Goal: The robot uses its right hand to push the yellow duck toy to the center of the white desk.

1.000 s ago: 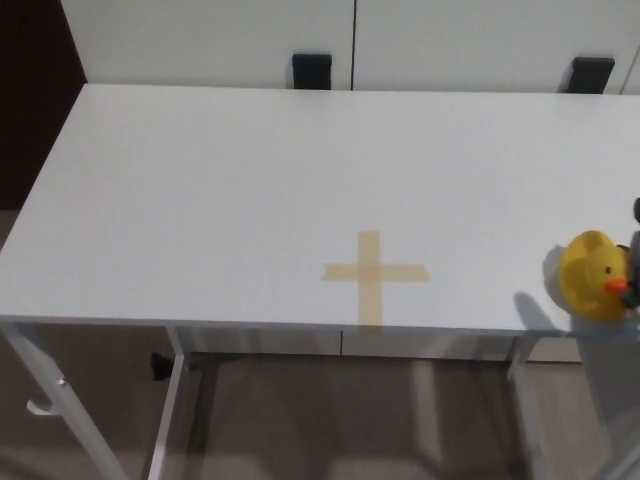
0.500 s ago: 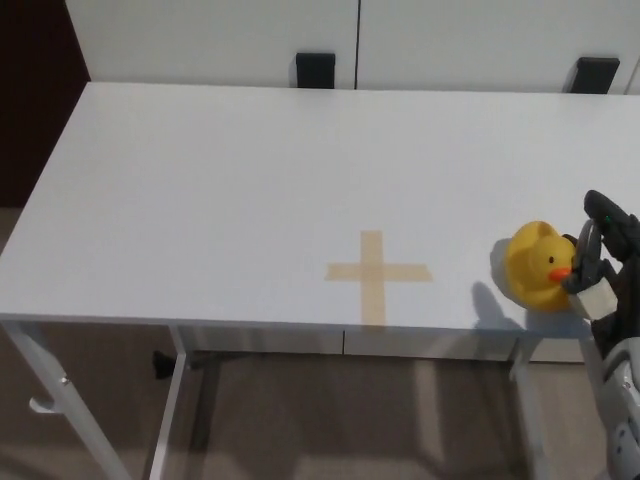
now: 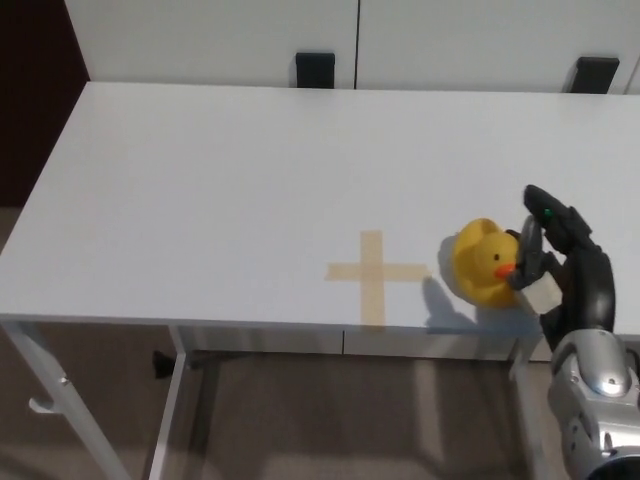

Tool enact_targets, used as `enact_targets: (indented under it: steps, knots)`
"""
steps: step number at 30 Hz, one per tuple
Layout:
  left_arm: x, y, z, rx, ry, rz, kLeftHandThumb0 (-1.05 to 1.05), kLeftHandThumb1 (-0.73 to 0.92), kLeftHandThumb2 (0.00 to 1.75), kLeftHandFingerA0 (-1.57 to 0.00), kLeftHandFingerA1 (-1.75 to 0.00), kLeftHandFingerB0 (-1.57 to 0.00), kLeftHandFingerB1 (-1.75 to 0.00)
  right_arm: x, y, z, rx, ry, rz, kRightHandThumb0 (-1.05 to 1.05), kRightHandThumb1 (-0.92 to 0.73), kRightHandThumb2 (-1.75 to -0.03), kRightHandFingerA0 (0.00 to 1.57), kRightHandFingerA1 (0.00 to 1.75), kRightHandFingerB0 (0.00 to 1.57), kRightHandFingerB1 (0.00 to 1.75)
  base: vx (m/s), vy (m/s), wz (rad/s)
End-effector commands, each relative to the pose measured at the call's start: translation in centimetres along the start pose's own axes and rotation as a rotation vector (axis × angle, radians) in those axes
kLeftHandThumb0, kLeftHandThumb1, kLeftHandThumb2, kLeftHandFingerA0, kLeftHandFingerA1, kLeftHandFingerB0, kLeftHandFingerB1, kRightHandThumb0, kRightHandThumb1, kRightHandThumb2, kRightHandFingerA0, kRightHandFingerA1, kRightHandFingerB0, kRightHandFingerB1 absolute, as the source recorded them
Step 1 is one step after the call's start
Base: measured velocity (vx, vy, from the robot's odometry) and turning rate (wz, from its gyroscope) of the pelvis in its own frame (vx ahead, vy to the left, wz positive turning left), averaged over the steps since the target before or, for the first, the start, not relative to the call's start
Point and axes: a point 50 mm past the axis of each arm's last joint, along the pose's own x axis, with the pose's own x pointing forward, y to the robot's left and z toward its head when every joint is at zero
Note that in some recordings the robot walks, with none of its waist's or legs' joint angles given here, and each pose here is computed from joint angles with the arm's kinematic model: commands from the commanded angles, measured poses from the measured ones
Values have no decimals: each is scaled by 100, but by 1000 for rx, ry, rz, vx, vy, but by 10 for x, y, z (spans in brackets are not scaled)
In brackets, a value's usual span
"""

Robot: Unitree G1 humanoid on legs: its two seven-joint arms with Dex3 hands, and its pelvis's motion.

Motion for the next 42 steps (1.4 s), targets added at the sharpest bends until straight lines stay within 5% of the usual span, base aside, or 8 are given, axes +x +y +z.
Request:
enact_targets:
  steps: [1,3,20,21,23,26,37,42]
  knots:
    - [0,2,-1,-11,19,3,-31,53,79,-53,-87,-75,-85,-3,13,-11,-80,63,85,-91,-80,-88,32,54,24,42,0,0,0]
    - [0,2,0,-14,16,3,-27,52,83,-49,-85,-77,-86,-3,15,-12,-86,68,94,-85,-92,-73,33,51,29,38,0,0,0]
    - [1,0,2,-5,14,5,-29,51,84,-59,-93,-79,-88,-7,51,-13,-52,58,163,-89,-92,-74,29,57,26,41,0,0,0]
    - [1,-2,2,8,9,-2,-30,52,85,-62,-97,-78,-86,-8,58,-13,-32,58,173,-95,-80,-90,28,61,21,47,0,0,0]
    - [1,-2,2,13,7,-7,-29,53,86,-63,-95,-76,-84,-9,61,-13,-22,58,177,-88,-92,-76,28,60,23,43,0,0,0]
    - [0,-1,2,8,8,-8,-30,53,83,-51,-87,-78,-86,-9,67,-13,1,64,177,-90,-92,-76,23,57,19,41,0,0,0]
    - [1,-2,3,10,4,-10,-30,53,84,-50,-86,-79,-87,-16,93,-16,59,89,192,-88,-92,-76,17,53,21,41,0,0,0]
    - [1,-5,4,11,-4,-17,-28,52,87,-64,-101,-81,-90,-18,105,-15,0,74,207,-88,-92,-76,13,51,20,42,0,0,0]
